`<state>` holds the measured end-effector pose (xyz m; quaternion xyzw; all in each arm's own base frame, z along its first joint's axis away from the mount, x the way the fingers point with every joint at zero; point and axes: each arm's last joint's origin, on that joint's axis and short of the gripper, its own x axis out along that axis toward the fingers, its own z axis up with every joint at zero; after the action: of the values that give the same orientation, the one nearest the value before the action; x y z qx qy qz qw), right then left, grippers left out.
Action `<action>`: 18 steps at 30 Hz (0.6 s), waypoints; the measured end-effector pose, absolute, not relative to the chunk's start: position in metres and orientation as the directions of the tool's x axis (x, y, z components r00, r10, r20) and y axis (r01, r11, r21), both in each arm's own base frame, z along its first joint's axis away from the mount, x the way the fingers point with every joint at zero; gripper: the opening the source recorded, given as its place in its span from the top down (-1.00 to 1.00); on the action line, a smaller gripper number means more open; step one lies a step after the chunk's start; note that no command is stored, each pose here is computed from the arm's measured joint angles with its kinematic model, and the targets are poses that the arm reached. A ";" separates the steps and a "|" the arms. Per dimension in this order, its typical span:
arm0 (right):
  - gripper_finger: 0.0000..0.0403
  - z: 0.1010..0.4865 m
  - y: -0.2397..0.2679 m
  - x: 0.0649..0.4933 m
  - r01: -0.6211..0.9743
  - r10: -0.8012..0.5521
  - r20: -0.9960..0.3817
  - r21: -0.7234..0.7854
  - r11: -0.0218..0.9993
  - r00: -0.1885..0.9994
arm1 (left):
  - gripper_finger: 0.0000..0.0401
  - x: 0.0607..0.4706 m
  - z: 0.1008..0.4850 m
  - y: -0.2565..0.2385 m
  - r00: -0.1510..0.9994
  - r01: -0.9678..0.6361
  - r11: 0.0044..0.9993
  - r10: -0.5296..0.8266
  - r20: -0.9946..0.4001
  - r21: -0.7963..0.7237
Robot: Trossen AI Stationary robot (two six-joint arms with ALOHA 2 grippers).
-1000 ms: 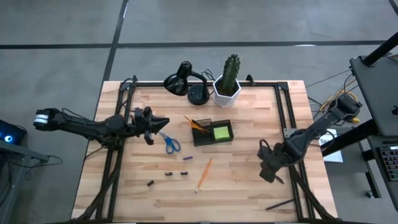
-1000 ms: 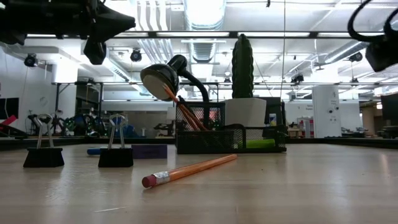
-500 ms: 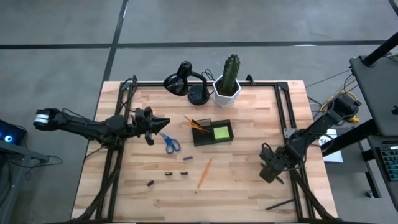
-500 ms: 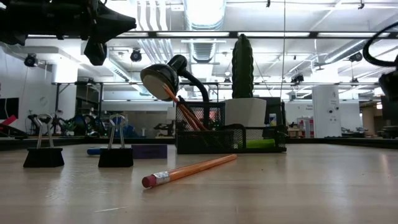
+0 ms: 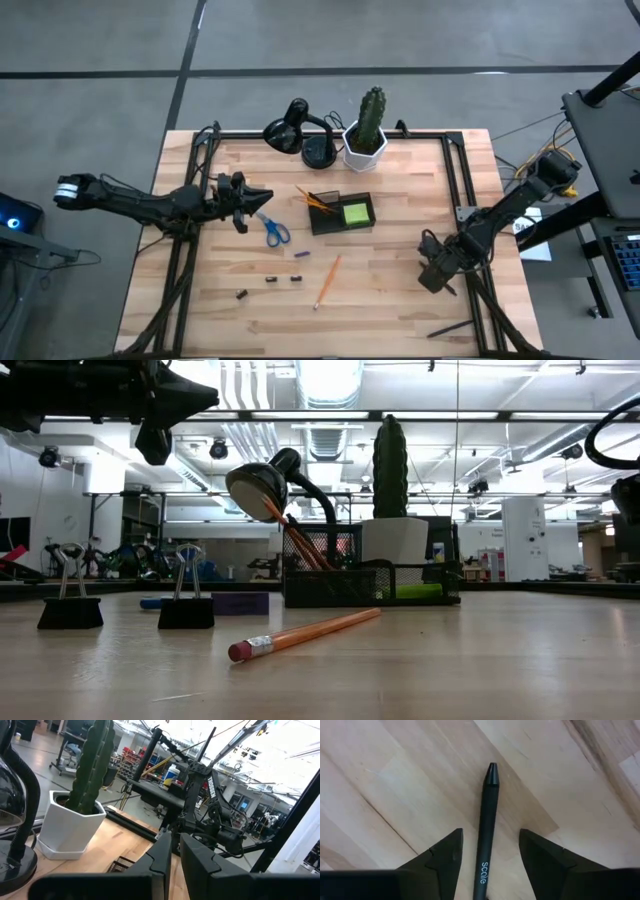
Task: Pick and place office supplies into organizer
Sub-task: Put the black pen into the desk organizer
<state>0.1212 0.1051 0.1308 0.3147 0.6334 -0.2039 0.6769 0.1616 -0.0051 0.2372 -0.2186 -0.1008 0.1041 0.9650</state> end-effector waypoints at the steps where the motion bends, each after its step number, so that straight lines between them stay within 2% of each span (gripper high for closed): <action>1: 0.10 0.130 0.105 0.121 0.675 0.122 -0.986 0.166 0.719 0.113 | 0.88 0.162 0.237 -0.005 0.958 -0.157 0.883 0.245 0.149 -0.443; 6: 0.26 0.127 0.104 0.120 0.677 0.103 -0.990 0.140 0.722 0.095 | 0.88 0.162 0.237 -0.005 0.958 -0.157 0.883 0.245 0.148 -0.443; 18: 0.82 0.125 0.103 0.119 0.631 0.081 -0.994 0.108 0.768 0.071 | 0.88 0.162 0.237 -0.005 0.958 -0.157 0.883 0.245 0.149 -0.443</action>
<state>0.1189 0.1030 0.1251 0.2735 0.6507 -0.2024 0.6788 0.1616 -0.0051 0.2372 -0.2185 -0.1006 0.1042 0.9650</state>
